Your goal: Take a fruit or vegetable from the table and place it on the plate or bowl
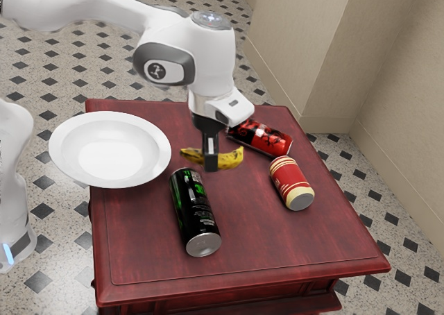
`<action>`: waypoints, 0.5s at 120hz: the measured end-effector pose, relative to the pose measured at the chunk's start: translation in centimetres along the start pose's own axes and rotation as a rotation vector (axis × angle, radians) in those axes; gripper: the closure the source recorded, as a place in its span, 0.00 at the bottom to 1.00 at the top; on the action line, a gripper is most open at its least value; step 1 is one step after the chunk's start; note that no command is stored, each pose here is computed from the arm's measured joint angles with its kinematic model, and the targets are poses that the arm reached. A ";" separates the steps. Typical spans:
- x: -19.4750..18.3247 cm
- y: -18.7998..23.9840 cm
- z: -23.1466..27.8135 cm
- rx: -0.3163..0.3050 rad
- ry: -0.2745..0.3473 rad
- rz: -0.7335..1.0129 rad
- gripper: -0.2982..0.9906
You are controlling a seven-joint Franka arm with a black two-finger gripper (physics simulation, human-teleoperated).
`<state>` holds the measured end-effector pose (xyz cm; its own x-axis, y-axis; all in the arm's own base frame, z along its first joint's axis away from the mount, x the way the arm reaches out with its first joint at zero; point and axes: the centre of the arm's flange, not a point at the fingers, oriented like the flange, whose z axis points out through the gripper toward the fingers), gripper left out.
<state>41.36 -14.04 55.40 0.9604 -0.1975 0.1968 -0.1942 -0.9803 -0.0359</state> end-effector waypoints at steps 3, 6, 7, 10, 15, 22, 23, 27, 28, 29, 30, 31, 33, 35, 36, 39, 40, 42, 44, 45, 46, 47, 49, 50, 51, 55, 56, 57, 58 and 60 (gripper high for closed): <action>0.0 -1.1 0.0 0.007 -0.002 -0.024 0.64; 0.0 -2.1 -0.1 0.014 -0.004 -0.047 0.64; 0.0 -2.5 -0.2 0.016 -0.005 -0.055 0.64; -0.1 -3.3 -0.2 0.021 -0.008 -0.074 0.64; -0.6 -4.9 -0.2 0.029 -0.016 -0.109 0.64; -1.9 -6.3 -0.2 0.039 -0.021 -0.143 0.64; -2.1 -6.4 -0.2 0.040 -0.022 -0.146 0.64; -2.9 -6.6 -0.3 0.044 -0.022 -0.155 0.64; -3.1 -6.7 -0.3 0.045 -0.022 -0.156 0.64; -3.4 -6.7 -0.4 0.045 -0.021 -0.158 0.64; -3.6 -6.7 -0.4 0.046 -0.021 -0.159 0.64; -3.8 -6.7 -0.5 0.047 -0.020 -0.160 0.64; -4.3 -6.7 -0.6 0.049 -0.018 -0.161 0.63; -4.8 -6.7 -0.7 0.051 -0.015 -0.163 0.63; -5.1 -6.7 -0.8 0.051 -0.014 -0.164 0.63; -5.9 -6.7 -0.9 0.054 -0.013 -0.166 0.63; -6.1 -6.7 -0.8 0.054 -0.013 -0.167 0.63; -6.6 -6.7 -0.8 0.055 -0.013 -0.169 0.63; -7.1 -6.7 -0.8 0.056 -0.014 -0.172 0.63; -7.3 -6.8 -0.7 0.057 -0.014 -0.174 0.63; -7.5 -6.8 -0.7 0.057 -0.015 -0.176 0.63; -7.7 -6.9 -0.7 0.058 -0.015 -0.178 0.63; -8.1 -6.9 -0.6 0.059 -0.016 -0.182 0.63; -8.3 -7.0 -0.6 0.059 -0.016 -0.184 0.63; -8.5 -7.0 -0.6 0.060 -0.015 -0.185 0.64; -9.2 -7.1 -0.5 0.061 -0.014 -0.190 0.63; -9.3 -7.1 -0.5 0.062 -0.014 -0.191 0.63; -9.5 -7.1 -0.5 0.062 -0.014 -0.192 0.63; -9.6 -7.1 -0.5 0.062 -0.015 -0.193 0.63; -9.9 -7.1 -0.5 0.062 -0.014 -0.196 0.63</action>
<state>33.19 -5.09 54.16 0.9814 -0.0021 0.1920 0.0093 -0.9982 -0.0587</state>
